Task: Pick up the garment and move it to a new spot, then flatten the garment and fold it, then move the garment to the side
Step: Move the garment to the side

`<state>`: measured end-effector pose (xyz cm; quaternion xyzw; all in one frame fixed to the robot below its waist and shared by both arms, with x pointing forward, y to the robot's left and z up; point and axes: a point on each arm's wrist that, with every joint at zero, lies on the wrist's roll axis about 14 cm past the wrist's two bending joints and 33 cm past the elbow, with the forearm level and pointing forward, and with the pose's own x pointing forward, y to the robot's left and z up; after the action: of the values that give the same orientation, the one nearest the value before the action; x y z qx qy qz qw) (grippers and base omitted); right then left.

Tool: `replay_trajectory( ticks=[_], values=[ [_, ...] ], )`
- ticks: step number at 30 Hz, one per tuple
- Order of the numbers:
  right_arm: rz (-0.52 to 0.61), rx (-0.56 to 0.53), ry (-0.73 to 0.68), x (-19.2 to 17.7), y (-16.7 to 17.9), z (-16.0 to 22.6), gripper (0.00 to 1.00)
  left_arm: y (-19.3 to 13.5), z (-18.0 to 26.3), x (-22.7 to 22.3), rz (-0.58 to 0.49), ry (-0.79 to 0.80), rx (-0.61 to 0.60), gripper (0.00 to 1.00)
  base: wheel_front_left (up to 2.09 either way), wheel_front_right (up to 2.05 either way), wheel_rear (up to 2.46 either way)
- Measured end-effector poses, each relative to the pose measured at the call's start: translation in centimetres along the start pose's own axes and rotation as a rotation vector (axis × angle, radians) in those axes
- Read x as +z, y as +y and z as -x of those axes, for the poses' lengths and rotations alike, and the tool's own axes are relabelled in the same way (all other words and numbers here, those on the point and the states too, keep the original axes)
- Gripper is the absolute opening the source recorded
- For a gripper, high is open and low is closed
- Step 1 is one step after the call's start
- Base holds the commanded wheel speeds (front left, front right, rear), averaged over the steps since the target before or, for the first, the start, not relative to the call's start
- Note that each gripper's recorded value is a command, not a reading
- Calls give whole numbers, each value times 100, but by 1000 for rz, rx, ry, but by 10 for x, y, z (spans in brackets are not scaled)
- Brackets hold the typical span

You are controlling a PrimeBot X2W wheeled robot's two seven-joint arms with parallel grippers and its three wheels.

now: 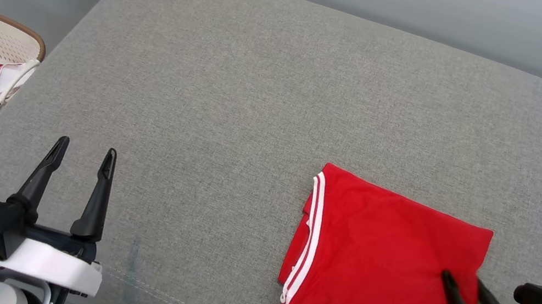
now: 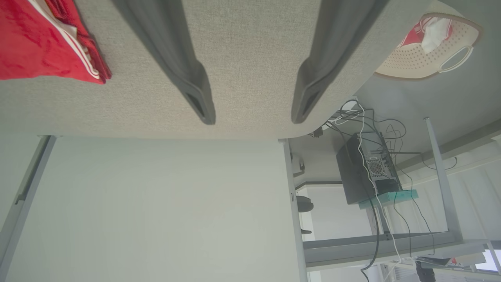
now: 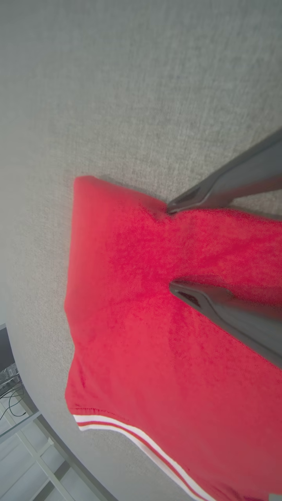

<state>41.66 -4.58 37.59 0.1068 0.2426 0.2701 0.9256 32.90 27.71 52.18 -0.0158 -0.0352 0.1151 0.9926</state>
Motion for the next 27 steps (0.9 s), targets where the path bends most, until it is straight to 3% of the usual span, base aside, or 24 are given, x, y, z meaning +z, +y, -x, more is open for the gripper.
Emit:
replay_trajectory(
  ticks=[8, 14, 27],
  values=[
    [-7, 4, -43, 5, 0, 2, 0, -13, -11, 1, 8, -12, -38, 100, 0, 0, 0],
    [-3, -57, -105, 15, -22, 19, 0, -35, -23, -3, 1, -10, -113, 100, 0, 0, 0],
    [-108, -325, -205, 7, -91, 96, 0, -138, -68, -9, 14, -13, -426, 100, 0, 0, 0]
  ],
)
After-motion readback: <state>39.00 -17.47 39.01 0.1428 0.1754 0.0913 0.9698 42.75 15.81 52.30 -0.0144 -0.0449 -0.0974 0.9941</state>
